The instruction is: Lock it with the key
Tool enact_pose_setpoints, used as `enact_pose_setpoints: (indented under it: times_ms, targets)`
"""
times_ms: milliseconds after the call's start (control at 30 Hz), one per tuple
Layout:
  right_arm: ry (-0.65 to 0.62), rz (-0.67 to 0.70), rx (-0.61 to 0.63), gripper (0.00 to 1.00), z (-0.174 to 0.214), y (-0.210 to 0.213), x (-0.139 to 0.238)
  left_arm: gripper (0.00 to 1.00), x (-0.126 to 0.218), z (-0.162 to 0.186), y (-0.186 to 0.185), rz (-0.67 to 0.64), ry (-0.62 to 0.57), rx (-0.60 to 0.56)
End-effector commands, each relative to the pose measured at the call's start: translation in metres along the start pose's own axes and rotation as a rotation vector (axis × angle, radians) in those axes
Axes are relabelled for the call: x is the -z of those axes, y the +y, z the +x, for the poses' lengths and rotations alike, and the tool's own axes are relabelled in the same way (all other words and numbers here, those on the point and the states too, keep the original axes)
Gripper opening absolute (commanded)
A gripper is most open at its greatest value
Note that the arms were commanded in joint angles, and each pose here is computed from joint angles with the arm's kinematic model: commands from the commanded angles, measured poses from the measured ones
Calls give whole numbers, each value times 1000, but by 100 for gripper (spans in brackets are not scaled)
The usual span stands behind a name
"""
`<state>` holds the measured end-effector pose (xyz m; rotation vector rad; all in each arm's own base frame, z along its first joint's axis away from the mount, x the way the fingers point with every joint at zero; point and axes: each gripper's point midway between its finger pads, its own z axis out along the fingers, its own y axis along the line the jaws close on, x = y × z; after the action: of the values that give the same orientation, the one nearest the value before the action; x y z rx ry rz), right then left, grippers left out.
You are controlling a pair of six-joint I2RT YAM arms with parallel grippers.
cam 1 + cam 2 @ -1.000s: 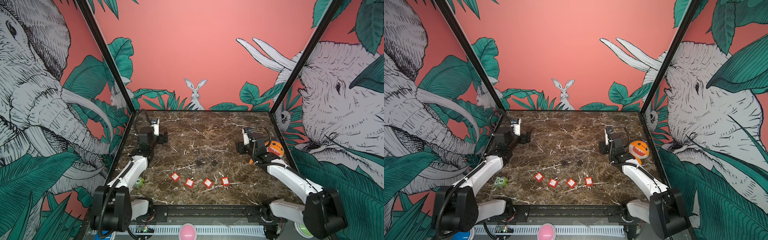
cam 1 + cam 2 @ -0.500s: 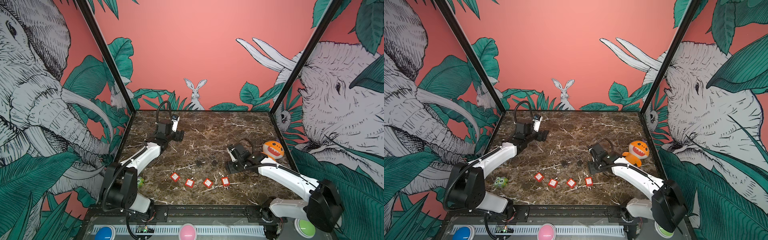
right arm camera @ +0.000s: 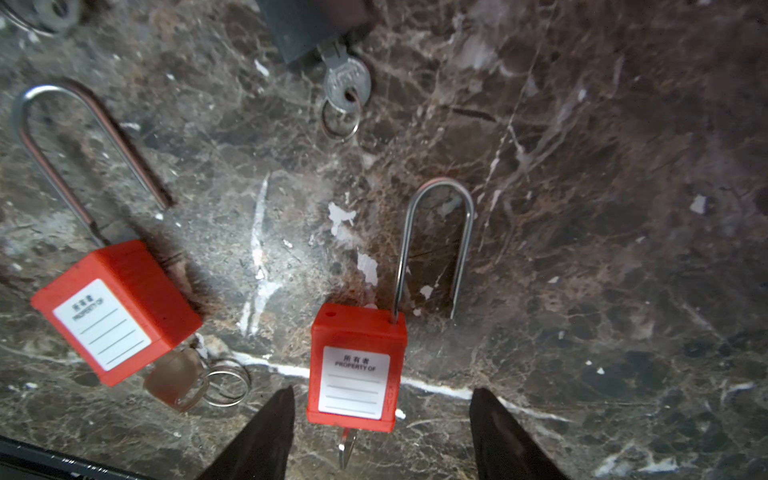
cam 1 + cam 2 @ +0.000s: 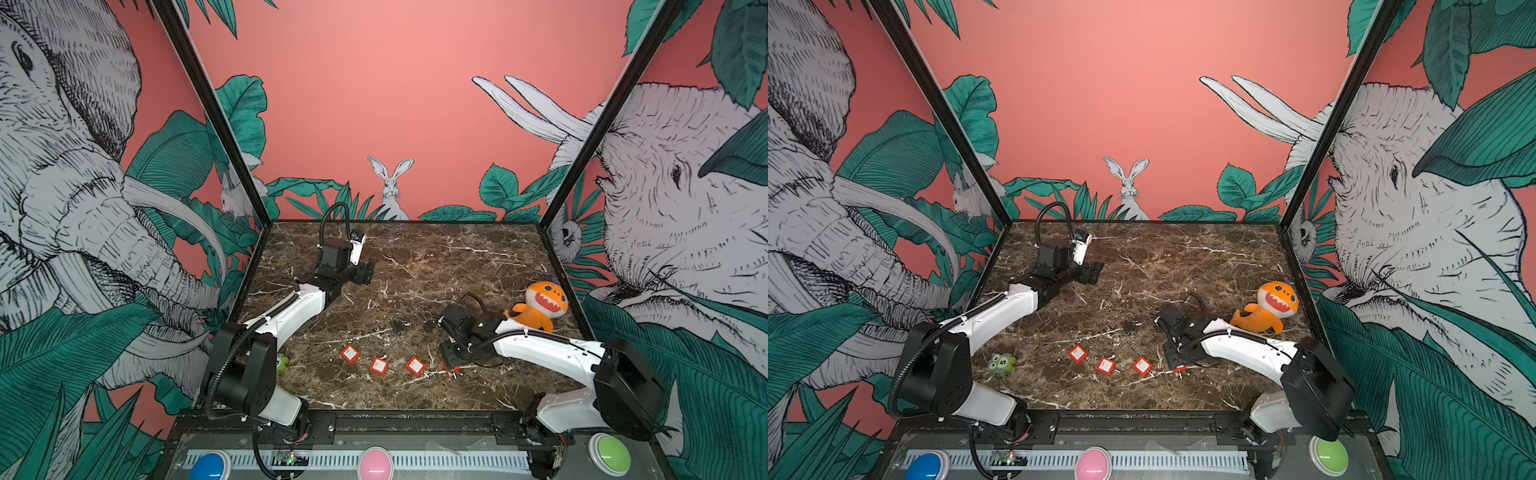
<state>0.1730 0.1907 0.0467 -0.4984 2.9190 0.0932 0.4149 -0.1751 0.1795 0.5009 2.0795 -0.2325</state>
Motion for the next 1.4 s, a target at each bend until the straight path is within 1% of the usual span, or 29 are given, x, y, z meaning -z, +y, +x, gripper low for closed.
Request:
enact_pose_setpoints:
  times_ms: [0, 67, 233, 367, 533, 633, 800, 900, 967, 1000, 1067, 1133, 1200, 1233, 1300, 1367]
  targets:
    - [9, 41, -11, 65, 4, -2, -8, 89, 2, 1, -4, 6, 7, 19]
    - [23, 62, -3, 65, 6, -4, -12, 89, 1, 1, -4, 4, 7, 18]
    - [32, 67, 15, 62, 7, -1, -19, 90, 0, 2, -3, -5, 11, 21]
    - [64, 75, 25, 58, 14, -1, -30, 91, -1, 4, -3, -7, 22, 13]
    - [66, 92, 44, 54, 14, -3, -33, 91, 0, 4, -2, -14, 23, 9]
    - [76, 108, 71, 49, 14, -4, -34, 91, 0, 2, -1, -20, 26, 4]
    - [65, 112, 122, 34, 8, -1, -29, 91, 1, 0, -1, -19, 23, -5]
    - [43, 122, 179, 26, -2, 0, -16, 91, 2, -3, -3, -1, 11, -29]
    - [5, 126, 250, 24, -14, 2, 1, 91, 3, -6, -15, 62, -5, -63]
    - [-15, 106, 291, 25, -19, 6, 7, 90, 6, -8, -22, 104, -14, -84]
    - [-71, -50, 476, 20, -27, 33, 25, 87, 14, -14, -43, 226, -62, -132]
    - [-147, -61, 565, 14, -41, 35, 45, 82, 23, -18, -61, 325, -129, -179]
    - [-210, -91, 629, 14, -53, 36, 60, 82, 37, -21, -76, 411, -209, -238]
    - [-250, -98, 664, 14, -60, 35, 69, 81, 47, -23, -85, 461, -265, -286]
    - [-315, -85, 720, 14, -74, 31, 83, 81, 64, -24, -104, 568, -349, -336]
    - [-378, -81, 772, 14, -88, 27, 96, 81, 75, -18, -117, 663, -355, -386]
